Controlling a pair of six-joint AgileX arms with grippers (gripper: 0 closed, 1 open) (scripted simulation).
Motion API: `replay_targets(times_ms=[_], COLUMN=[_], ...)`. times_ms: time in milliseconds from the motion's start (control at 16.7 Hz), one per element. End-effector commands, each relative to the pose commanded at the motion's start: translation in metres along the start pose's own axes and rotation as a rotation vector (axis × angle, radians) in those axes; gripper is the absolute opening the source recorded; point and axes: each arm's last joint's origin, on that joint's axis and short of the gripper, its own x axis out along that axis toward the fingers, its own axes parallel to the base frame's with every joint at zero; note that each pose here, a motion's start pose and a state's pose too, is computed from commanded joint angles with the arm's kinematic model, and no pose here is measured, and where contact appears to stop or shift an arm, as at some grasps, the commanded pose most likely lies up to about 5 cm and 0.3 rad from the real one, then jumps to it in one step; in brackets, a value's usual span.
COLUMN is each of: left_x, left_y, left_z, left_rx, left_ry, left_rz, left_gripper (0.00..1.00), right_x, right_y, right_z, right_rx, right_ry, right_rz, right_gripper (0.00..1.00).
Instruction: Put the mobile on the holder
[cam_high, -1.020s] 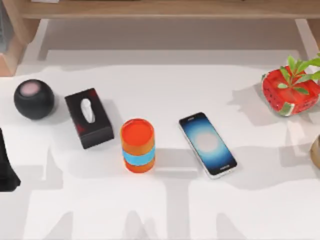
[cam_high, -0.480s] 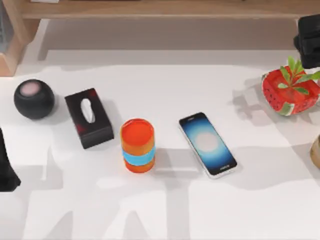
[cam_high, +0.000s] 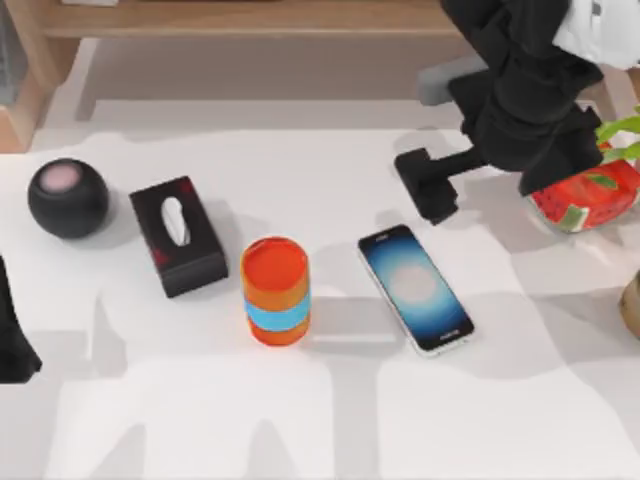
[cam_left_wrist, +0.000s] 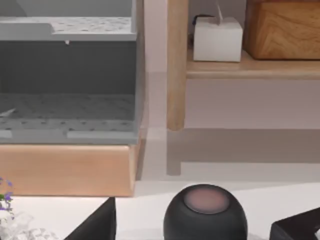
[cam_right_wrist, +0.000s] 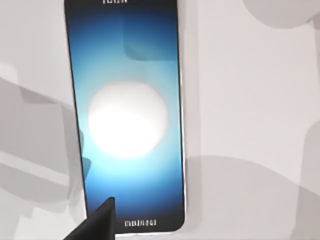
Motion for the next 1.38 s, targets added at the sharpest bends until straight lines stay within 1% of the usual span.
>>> replay_targets(times_ms=[180,420,780,900,1020,1260,1380], left_x=[0.000,0.000,0.000,0.000,0.000,0.000,0.000], left_y=[0.000,0.000,0.000,0.000,0.000,0.000,0.000], left_z=[0.000,0.000,0.000,0.000,0.000,0.000,0.000], left_rx=[0.000,0.000,0.000,0.000,0.000,0.000,0.000], left_ry=[0.000,0.000,0.000,0.000,0.000,0.000,0.000], left_rz=[0.000,0.000,0.000,0.000,0.000,0.000,0.000], left_gripper=[1.00,1.00,1.00,1.00,1.00,1.00,1.00], right_x=[0.036,0.056,0.058,0.064,0.080,0.126,0.135], right_y=[0.027,0.046,0.045,0.044,0.042,0.041,0.045], right_z=[0.013,0.019,0.019,0.017,0.015,0.009,0.007], right_rx=[-0.028,-0.045,-0.042,-0.046,-0.045,-0.045,-0.045], right_ry=[0.109,0.158,0.159,0.160,0.164,0.163,0.161], right_rz=[0.002,0.005,0.005,0.004,0.005,0.004,0.005], right_gripper=[1.00,1.00,1.00,1.00,1.00,1.00,1.00])
